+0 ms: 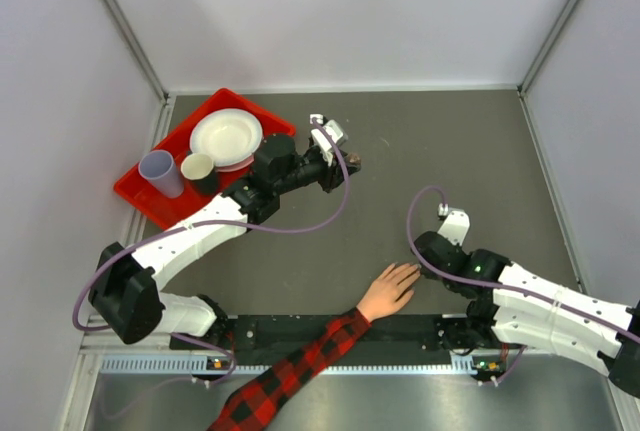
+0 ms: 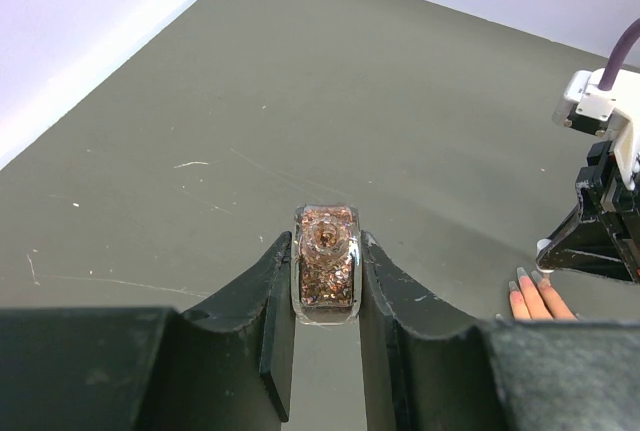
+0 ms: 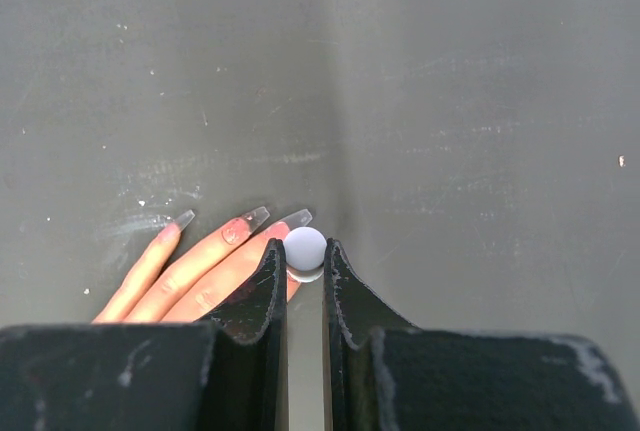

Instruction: Paint the nails

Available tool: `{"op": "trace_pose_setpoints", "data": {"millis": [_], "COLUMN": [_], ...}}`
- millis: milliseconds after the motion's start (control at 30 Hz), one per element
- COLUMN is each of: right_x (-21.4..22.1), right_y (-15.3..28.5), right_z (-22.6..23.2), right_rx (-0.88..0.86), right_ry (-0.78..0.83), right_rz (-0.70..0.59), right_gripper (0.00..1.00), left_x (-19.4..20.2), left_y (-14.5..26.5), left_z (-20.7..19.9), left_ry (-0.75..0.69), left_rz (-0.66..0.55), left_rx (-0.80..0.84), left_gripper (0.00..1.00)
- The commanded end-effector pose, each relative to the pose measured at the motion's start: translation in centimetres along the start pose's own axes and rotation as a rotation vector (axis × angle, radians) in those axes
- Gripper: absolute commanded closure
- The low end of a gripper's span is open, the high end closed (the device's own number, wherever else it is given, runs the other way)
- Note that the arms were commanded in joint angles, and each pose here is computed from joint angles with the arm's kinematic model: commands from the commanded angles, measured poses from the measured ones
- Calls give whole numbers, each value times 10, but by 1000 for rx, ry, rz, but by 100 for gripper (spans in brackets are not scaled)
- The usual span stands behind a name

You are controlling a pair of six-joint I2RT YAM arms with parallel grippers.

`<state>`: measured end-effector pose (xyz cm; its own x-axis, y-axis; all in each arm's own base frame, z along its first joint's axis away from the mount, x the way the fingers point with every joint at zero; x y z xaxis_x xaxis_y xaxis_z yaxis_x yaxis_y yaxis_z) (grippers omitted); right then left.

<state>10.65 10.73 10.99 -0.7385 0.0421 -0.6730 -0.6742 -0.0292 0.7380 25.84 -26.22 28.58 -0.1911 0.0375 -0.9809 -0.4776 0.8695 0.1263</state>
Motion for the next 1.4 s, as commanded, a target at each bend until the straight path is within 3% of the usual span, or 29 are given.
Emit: {"op": "trace_pose_setpoints", "data": {"millis": [0,1367], "right_x": [-5,-6], "right_y": [0,-4], "right_z": [-1,-1], "right_rx": [18,45], "right_ry": [-31,-26], "right_rz": [-21,-40], "right_gripper": [100,100], "left_x": [-16,-18], "left_y": [-1,0], "left_z": [-2,-2], "left_ry": [-28,-25], "left_rz": [-76,-76], "left_rx": [16,21], "left_gripper": [100,100]}}
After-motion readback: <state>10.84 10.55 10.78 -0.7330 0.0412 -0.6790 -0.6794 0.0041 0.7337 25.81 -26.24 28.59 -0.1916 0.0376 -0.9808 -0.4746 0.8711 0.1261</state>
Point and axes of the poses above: each gripper's point midway between its finger pads, its own y axis back along the fingers, its own z axis along the line the jaws close on, x = y × z, the point moved 8 cm from there along y, back along the fingers, and after that the axes turned 9 degrees about y, right-handed, at the moved point
